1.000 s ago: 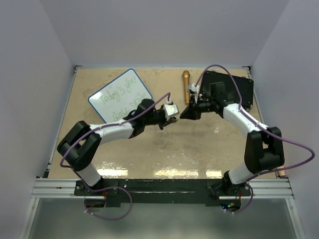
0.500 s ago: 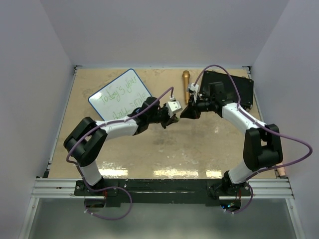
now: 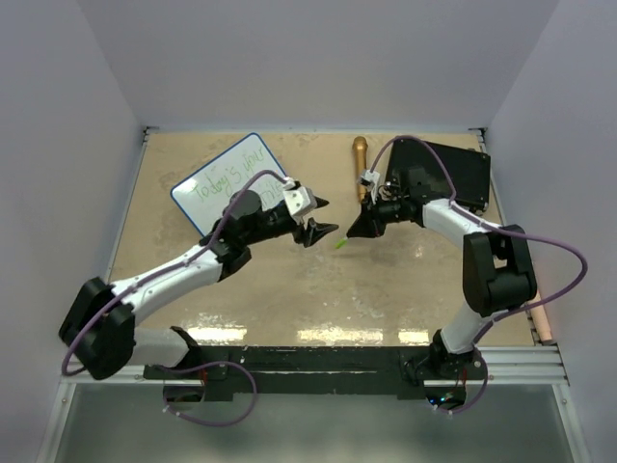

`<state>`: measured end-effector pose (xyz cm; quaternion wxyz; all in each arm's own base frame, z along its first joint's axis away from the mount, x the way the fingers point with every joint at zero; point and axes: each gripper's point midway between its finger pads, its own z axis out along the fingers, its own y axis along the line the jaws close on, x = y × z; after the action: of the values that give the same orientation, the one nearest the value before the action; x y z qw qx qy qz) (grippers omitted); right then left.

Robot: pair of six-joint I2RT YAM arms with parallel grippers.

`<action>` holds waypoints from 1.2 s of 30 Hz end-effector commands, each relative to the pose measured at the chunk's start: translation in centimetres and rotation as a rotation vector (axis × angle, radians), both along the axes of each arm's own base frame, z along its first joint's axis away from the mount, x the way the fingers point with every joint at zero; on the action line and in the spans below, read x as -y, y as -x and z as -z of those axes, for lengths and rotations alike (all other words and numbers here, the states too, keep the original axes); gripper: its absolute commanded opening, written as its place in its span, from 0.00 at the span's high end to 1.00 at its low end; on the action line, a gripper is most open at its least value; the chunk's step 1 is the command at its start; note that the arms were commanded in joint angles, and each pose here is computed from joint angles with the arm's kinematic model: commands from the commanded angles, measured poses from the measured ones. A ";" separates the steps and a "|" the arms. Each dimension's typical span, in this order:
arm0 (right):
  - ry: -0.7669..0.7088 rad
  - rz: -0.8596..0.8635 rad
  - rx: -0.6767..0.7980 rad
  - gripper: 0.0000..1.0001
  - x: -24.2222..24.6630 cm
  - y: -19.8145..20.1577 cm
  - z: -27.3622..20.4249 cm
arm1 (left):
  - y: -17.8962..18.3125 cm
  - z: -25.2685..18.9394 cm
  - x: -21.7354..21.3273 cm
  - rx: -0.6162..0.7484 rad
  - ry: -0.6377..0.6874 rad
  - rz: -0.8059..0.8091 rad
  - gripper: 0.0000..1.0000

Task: Write a sentence on the whiteboard
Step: Close the whiteboard marker at the center of the board, then place the whiteboard marker at the center of the board, then reset both arms

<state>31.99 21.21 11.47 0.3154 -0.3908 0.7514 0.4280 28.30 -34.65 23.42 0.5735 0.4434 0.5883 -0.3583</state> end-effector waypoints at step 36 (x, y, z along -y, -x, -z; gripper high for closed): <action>0.026 1.058 0.695 0.01 16.4 -2.1 -30.5 | 4.3 -16.4 -24.3 -0.135 0.324 -0.858 0.00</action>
<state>33.49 7.09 38.69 0.6805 -0.1948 0.7032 0.0665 24.44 -11.81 38.70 0.6827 0.0436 0.6893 -0.2386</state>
